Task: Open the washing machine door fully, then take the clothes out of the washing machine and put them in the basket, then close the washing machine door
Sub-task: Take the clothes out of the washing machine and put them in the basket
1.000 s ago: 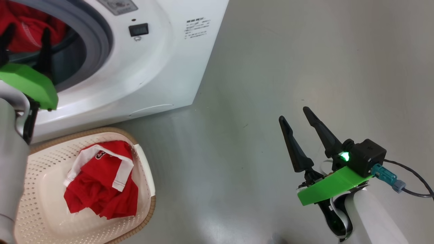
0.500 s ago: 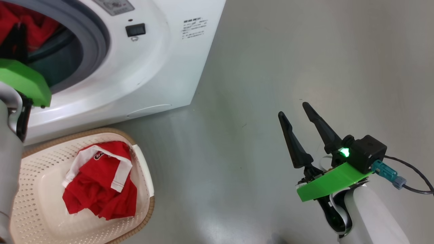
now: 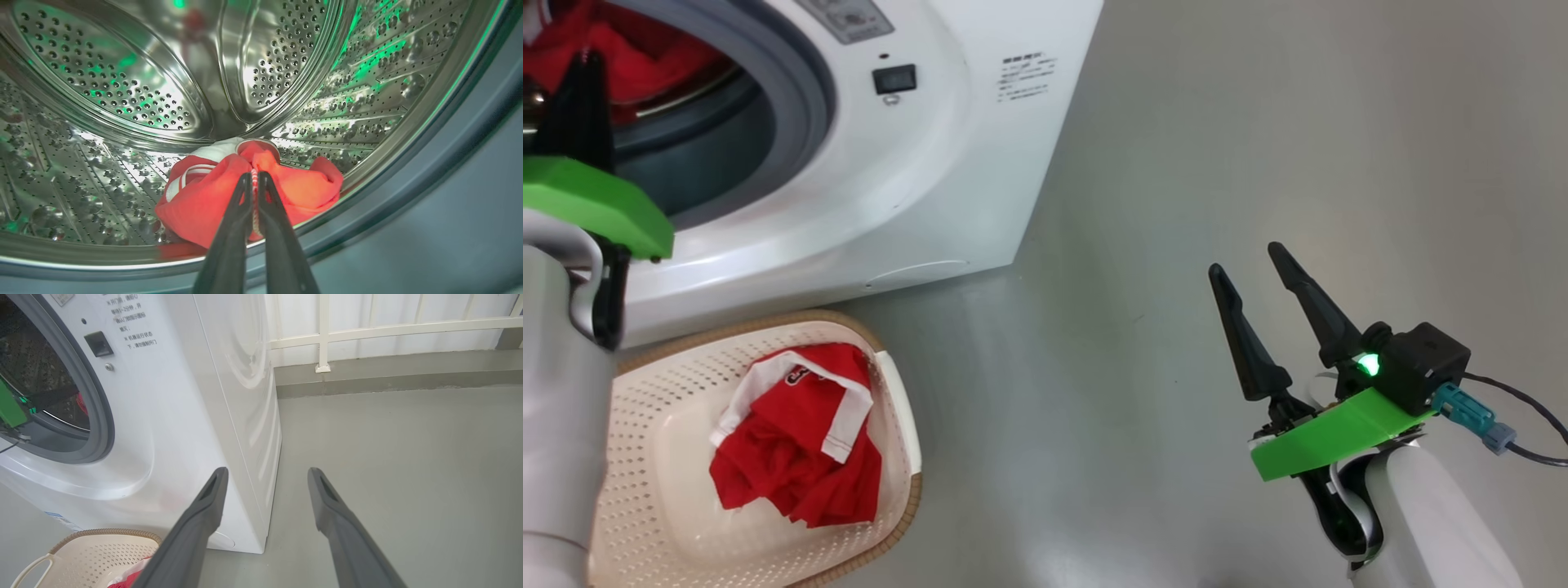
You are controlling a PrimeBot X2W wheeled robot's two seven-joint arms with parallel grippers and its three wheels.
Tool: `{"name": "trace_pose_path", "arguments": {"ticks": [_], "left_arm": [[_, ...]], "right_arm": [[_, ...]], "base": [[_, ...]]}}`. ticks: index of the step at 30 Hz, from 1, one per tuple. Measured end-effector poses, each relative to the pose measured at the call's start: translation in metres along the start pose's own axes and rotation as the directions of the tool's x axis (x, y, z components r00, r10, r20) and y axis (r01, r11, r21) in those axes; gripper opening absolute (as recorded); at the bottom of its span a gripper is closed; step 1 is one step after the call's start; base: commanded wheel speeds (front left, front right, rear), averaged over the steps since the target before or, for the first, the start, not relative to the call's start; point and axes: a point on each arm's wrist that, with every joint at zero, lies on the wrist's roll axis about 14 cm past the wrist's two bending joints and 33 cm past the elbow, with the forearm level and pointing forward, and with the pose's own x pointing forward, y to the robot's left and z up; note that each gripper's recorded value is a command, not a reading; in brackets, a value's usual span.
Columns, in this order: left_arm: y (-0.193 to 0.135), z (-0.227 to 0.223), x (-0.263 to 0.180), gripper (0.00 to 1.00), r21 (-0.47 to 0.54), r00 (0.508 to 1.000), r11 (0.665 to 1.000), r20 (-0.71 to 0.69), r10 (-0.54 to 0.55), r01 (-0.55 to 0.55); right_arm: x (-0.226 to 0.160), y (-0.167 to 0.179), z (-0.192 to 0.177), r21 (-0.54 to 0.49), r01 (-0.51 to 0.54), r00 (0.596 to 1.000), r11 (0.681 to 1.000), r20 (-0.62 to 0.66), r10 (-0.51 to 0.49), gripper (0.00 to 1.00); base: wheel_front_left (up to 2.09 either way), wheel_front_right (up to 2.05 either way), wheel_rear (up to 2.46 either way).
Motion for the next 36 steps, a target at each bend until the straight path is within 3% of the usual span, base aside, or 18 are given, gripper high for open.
{"name": "trace_pose_path", "arguments": {"ticks": [12, 36], "left_arm": [[0.008, 0.020, -0.031, 0.00, -0.105, 0.993, 0.992, 0.089, 0.081, -0.072], [0.009, 0.057, -0.143, 0.00, -0.142, 0.947, 0.977, 0.260, 0.192, -0.159]], "right_arm": [[0.001, 0.003, 0.013, -0.009, -0.020, 0.999, 1.000, 0.033, 0.020, 1.00], [-0.024, 0.016, 0.026, -0.019, -0.062, 0.997, 0.998, 0.053, 0.063, 1.00]], "base": [[0.00, 0.00, 0.00], [0.00, 0.00, 0.00]]}}
